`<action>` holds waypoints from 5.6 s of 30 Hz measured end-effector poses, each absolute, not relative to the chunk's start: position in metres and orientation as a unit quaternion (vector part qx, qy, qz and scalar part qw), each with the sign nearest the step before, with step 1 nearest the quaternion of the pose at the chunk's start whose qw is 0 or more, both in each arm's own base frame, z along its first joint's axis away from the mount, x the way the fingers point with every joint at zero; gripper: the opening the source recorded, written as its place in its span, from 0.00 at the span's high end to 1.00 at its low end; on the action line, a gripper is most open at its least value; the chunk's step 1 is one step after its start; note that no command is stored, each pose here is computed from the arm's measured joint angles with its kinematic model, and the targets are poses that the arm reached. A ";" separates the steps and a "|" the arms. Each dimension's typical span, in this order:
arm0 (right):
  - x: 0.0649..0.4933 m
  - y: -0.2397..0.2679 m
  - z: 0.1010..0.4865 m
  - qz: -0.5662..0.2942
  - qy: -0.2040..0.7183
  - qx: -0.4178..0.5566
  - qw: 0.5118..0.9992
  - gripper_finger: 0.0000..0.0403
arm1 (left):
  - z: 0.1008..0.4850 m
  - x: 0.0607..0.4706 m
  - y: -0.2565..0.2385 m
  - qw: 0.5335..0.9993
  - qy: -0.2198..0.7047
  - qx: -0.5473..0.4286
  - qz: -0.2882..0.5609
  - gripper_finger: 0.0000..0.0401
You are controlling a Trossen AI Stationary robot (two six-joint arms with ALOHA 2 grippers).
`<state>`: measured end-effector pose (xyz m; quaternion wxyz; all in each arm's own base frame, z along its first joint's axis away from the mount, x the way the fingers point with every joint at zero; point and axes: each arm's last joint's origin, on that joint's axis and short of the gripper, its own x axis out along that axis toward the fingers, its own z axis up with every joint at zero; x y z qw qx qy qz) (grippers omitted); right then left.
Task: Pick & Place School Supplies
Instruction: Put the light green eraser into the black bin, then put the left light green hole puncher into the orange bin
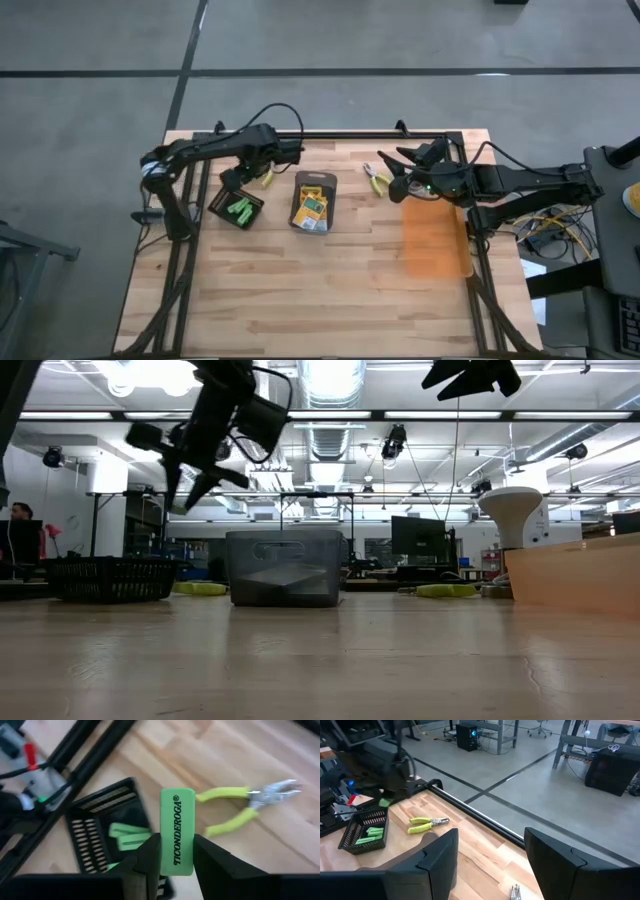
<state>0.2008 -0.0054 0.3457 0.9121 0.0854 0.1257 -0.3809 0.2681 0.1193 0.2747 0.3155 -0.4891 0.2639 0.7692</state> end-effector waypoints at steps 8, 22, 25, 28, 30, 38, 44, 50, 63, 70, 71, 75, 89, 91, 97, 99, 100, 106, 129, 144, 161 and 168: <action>0.201 -0.005 0.346 -0.381 0.126 0.085 0.912 0.44 | 0.258 0.231 0.099 0.250 0.249 -0.519 0.779 0.73; 0.201 -0.005 0.346 -0.381 0.126 0.085 0.912 0.44 | 0.217 0.210 0.082 0.223 0.245 -0.548 0.768 0.73; 0.201 -0.005 0.346 -0.381 0.126 0.085 0.912 0.44 | 0.210 0.206 0.081 0.218 0.248 -0.542 0.773 0.73; 0.201 -0.005 0.346 -0.381 0.126 0.085 0.912 0.44 | 0.205 0.204 0.080 0.211 0.247 -0.538 0.778 0.73; 0.201 -0.005 0.346 -0.381 0.125 0.086 0.912 0.44 | 0.201 0.202 0.080 0.210 0.247 -0.537 0.779 0.73; 0.201 -0.005 0.346 -0.381 0.126 0.086 0.912 0.44 | 0.177 0.198 0.078 0.219 0.237 -0.552 0.769 0.73; 0.201 -0.005 0.346 -0.381 0.126 0.085 0.912 0.44 | 0.171 0.197 0.077 0.218 0.237 -0.557 0.766 0.73; 0.201 -0.005 0.346 -0.381 0.126 0.085 0.912 0.44 | 0.171 0.197 0.078 0.217 0.237 -0.558 0.765 0.73; 0.201 -0.005 0.346 -0.381 0.126 0.085 0.912 0.44 | 0.172 0.196 0.077 0.205 0.235 -0.560 0.768 0.73; 0.201 -0.005 0.346 -0.381 0.126 0.085 0.912 0.44 | 0.172 0.196 0.078 0.207 0.241 -0.558 0.767 0.73; 0.201 -0.005 0.346 -0.381 0.126 0.085 0.912 0.44 | 0.172 0.196 0.078 0.207 0.241 -0.558 0.767 0.73; 0.201 -0.005 0.346 -0.381 0.126 0.085 0.912 0.44 | 0.172 0.194 0.076 0.187 0.247 -0.559 0.769 0.71; 0.201 -0.005 0.346 -0.381 0.126 0.085 0.912 0.44 | 0.172 0.194 0.076 0.183 0.248 -0.560 0.769 0.51; 0.201 -0.005 0.346 -0.381 0.126 0.085 0.912 0.44 | 0.173 0.194 0.076 0.184 0.247 -0.562 0.768 0.51; 0.201 -0.005 0.346 -0.381 0.126 0.085 0.912 0.44 | 0.195 0.200 0.080 0.215 0.237 -0.554 0.768 0.51; 0.201 -0.005 0.346 -0.381 0.126 0.085 0.912 0.44 | 0.205 0.202 0.082 0.238 0.231 -0.543 0.772 0.51; 0.201 -0.005 0.346 -0.381 0.126 0.085 0.912 0.44 | 0.210 0.204 0.084 0.254 0.230 -0.535 0.772 0.51; 0.201 -0.005 0.346 -0.381 0.126 0.085 0.912 0.44 | 0.234 0.214 0.093 0.336 0.197 -0.498 0.775 0.51; 0.201 -0.005 0.346 -0.381 0.126 0.085 0.912 0.44 | 0.266 0.249 0.115 0.604 0.202 -0.316 0.703 0.51; 0.201 -0.005 0.346 -0.381 0.126 0.085 0.912 0.44 | 0.251 0.240 0.112 0.616 0.299 -0.217 0.696 0.51; 0.201 -0.005 0.346 -0.381 0.126 0.085 0.912 0.44 | 0.233 0.233 0.108 0.639 0.472 -0.122 0.595 0.51; 0.201 -0.005 0.346 -0.381 0.126 0.085 0.912 0.44 | 0.228 0.233 0.103 0.649 0.533 -0.142 0.524 0.51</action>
